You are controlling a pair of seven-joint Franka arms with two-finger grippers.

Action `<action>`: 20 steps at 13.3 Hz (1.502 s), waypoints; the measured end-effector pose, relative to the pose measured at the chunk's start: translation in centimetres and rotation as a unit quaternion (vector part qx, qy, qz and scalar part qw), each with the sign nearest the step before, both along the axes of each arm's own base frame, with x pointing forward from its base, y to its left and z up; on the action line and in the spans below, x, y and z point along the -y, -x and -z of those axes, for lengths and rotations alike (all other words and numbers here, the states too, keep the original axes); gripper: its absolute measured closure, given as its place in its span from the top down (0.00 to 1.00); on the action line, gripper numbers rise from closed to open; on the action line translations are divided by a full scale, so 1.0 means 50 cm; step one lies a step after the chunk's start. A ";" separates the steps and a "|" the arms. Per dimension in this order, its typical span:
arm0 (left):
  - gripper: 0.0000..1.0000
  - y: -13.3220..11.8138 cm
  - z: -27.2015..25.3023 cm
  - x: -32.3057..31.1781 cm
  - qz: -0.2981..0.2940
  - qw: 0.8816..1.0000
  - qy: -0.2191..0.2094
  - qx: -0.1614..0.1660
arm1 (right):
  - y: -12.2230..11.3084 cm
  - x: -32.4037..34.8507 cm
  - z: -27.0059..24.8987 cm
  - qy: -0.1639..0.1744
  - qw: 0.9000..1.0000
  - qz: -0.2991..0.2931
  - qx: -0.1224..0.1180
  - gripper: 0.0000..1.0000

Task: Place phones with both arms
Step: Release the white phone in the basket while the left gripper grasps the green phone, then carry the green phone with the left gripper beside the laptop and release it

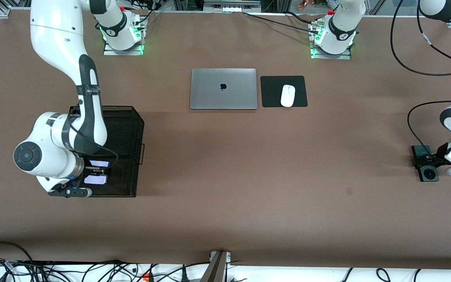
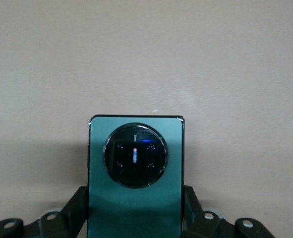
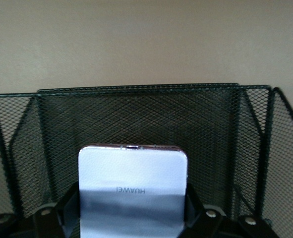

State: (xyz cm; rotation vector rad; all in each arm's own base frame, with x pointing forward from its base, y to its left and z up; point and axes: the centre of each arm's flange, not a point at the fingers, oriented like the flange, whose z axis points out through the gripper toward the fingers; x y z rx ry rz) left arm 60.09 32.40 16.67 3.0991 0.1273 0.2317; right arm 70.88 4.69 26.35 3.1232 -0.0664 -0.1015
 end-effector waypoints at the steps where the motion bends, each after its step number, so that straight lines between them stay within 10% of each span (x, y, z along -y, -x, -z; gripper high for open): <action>1: 0.81 -0.009 -0.005 0.010 0.002 1.000 0.006 -0.005 | 0.002 0.007 0.014 -0.010 1.000 0.007 -0.003 0.84; 6: 0.80 -0.062 -0.063 0.051 -0.008 0.999 0.033 -0.039 | 0.005 0.019 0.031 -0.022 1.000 0.016 -0.006 0.98; 13: 0.80 -0.186 -0.152 0.563 0.002 0.995 0.031 -0.090 | -0.012 0.023 -0.036 -0.029 0.999 0.013 -0.001 1.00; 20: 0.80 -0.100 -0.165 1.159 -0.062 0.992 0.025 -0.112 | -0.011 0.015 -0.240 -0.052 0.997 0.000 -0.050 1.00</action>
